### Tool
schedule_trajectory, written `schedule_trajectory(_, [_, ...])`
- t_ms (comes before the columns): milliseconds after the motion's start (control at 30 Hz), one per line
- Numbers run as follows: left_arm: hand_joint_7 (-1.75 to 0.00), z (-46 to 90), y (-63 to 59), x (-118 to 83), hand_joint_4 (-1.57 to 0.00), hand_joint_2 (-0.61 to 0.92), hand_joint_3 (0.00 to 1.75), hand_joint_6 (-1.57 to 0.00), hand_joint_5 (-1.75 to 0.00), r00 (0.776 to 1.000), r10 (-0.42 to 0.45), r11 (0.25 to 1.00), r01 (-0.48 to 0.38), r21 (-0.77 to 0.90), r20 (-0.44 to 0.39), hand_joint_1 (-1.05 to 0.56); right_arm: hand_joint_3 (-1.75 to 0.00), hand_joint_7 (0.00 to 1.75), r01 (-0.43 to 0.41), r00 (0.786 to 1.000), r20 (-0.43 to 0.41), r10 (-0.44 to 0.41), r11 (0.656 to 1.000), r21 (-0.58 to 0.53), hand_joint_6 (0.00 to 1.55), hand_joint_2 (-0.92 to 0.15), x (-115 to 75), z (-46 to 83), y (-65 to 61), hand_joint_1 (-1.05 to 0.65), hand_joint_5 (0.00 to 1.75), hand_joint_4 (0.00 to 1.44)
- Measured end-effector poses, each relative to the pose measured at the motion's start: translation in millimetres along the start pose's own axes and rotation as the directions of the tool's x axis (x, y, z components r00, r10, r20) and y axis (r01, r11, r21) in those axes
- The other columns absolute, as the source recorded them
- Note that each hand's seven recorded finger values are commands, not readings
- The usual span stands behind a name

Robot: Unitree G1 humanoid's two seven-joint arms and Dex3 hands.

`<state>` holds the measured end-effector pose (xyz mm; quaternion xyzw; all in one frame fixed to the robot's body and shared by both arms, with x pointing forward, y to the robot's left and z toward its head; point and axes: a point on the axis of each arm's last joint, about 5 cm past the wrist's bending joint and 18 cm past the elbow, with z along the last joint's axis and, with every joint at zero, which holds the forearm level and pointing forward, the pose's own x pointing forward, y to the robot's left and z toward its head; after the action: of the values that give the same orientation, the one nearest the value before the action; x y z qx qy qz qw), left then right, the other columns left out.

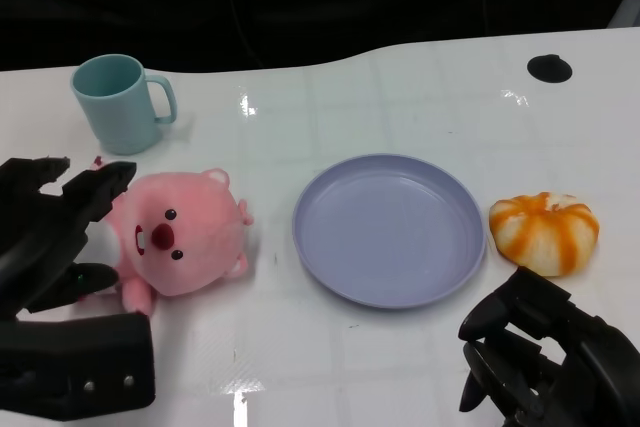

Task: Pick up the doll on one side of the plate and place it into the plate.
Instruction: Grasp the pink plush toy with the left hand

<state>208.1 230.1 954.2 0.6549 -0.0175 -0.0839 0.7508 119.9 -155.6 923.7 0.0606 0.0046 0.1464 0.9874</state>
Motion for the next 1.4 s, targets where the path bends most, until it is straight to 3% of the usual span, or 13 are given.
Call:
schedule_trajectory(333, [0.00, -2.4, -14.4, 30, -0.02, 0.91, 0.01, -0.17, -0.22, 0.990, -0.132, 0.989, 0.134, 0.059, -0.045, -0.73, -0.57, 1.61, 0.003, 1.000, 0.004, -0.003, 1.000, -0.002, 0.44, -0.92, -1.6, 1.4, 0.6, -0.33, 1.75, 0.56])
schedule_trajectory(767, [0.00, -3.4, -32.8, 68, -0.01, 0.92, 0.02, -0.13, -0.16, 0.962, -0.257, 0.961, 0.265, 0.075, -0.097, -0.74, -0.57, 1.62, 0.005, 1.000, 0.002, -0.005, 1.000, -0.004, 0.44, -0.92, -3.1, 2.2, 1.9, -0.34, 1.75, 0.55])
schedule_trajectory(900, [-0.01, -2.9, -38.4, 82, -0.03, 0.92, 0.02, -0.14, -0.15, 0.944, -0.304, 0.948, 0.313, 0.056, -0.132, -0.70, -0.57, 1.62, 0.006, 1.000, -0.003, -0.006, 1.000, -0.002, 0.44, -0.92, -3.4, 2.3, 2.2, -0.34, 1.74, 0.55])
schedule_trajectory(1067, [-0.02, -3.3, -43.0, 93, -0.12, 0.89, 0.00, -0.19, -0.15, 0.925, -0.347, 0.935, 0.355, 0.026, -0.159, -0.55, -0.56, 1.61, 0.011, 1.000, -0.007, -0.011, 1.000, -0.001, 0.45, -0.92, -4.3, 2.6, 2.5, -0.34, 1.74, 0.56])
schedule_trajectory(1167, [-0.04, -1.4, -46.9, 98, -0.34, 0.89, 0.00, -0.39, -0.12, 0.920, -0.354, 0.931, 0.364, 0.031, -0.169, -0.38, -0.57, 1.62, 0.010, 1.000, -0.007, -0.010, 1.000, -0.001, 0.45, -0.92, -4.7, 3.1, 2.6, -0.34, 1.74, 0.56])
schedule_trajectory(1267, [-0.09, 0.1, -50.2, 103, -0.66, 0.92, 0.05, -0.68, -0.18, 0.913, -0.362, 0.926, 0.375, 0.035, -0.188, -0.34, -0.56, 1.62, 0.011, 1.000, -0.008, -0.011, 1.000, 0.000, 0.45, -0.92, -5.3, 3.1, 2.7, -0.35, 1.74, 0.57])
schedule_trajectory(1333, [-0.14, 0.2, -50.7, 105, -0.86, 0.92, 0.11, -0.83, -0.29, 0.916, -0.352, 0.929, 0.367, 0.045, -0.190, -0.34, -0.55, 1.61, 0.013, 1.000, -0.008, -0.013, 1.000, 0.000, 0.45, -0.92, -5.9, 3.3, 2.9, -0.35, 1.74, 0.57])
schedule_trajectory(1400, [-0.09, -1.2, -53.3, 105, -0.88, 0.92, 0.14, -1.01, -0.65, 0.926, -0.333, 0.935, 0.348, 0.060, -0.179, -0.33, -0.55, 1.61, 0.013, 1.000, -0.010, -0.013, 1.000, 0.000, 0.45, -0.92, -6.6, 3.5, 3.0, -0.35, 1.74, 0.57])
